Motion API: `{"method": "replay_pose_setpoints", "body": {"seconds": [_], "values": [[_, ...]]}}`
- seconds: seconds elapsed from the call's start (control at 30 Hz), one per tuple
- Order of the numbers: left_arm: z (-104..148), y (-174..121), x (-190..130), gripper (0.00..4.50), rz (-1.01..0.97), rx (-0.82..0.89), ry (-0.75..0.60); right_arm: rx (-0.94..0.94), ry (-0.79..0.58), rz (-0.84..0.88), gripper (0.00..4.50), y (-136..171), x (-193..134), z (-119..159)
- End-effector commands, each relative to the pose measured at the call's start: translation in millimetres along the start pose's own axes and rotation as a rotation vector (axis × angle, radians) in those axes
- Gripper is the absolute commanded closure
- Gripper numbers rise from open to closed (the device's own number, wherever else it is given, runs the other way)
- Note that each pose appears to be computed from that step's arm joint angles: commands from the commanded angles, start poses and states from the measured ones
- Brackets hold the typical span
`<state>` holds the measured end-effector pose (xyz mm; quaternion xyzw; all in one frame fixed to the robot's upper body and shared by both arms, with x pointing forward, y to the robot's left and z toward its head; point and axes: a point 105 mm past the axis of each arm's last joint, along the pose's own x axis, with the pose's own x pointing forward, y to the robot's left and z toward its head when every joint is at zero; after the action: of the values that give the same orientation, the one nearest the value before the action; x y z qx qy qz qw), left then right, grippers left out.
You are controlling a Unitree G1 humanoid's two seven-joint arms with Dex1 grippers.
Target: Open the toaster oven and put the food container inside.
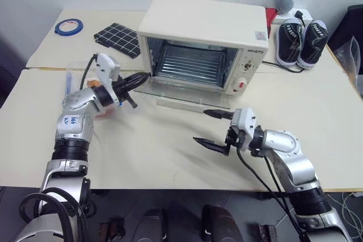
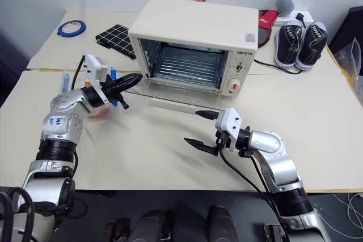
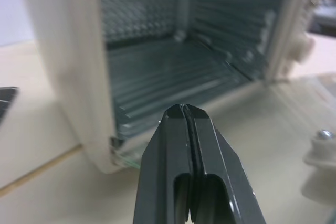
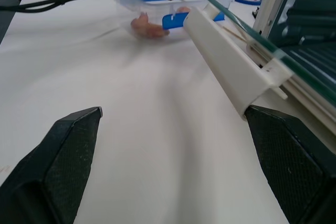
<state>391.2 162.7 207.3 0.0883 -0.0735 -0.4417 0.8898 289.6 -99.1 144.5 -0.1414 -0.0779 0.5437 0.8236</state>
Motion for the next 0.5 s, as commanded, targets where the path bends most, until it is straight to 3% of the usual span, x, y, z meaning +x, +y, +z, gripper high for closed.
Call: {"method": "replay_pose_setpoints", "body": {"seconds": [0.03,0.3,0.5], "values": [[3.7,-8.3,-4.2,4.49,-0.112,0.087,0.051,-0.046,-0.007,-0.050,0.00,3.4,-24.0,7.1],[-28.5,-42.8,1.3,4.49,-0.290,0.221,0.272,0.000,0.162,-0.229,0.00,23.0,-106.1,-18.0],[-45.7,-54.5,4.3,4.49,-0.258,0.210,0.369,-0.011,0.108,-0.263,0.00,15.1,-100.8,-9.2]]}}
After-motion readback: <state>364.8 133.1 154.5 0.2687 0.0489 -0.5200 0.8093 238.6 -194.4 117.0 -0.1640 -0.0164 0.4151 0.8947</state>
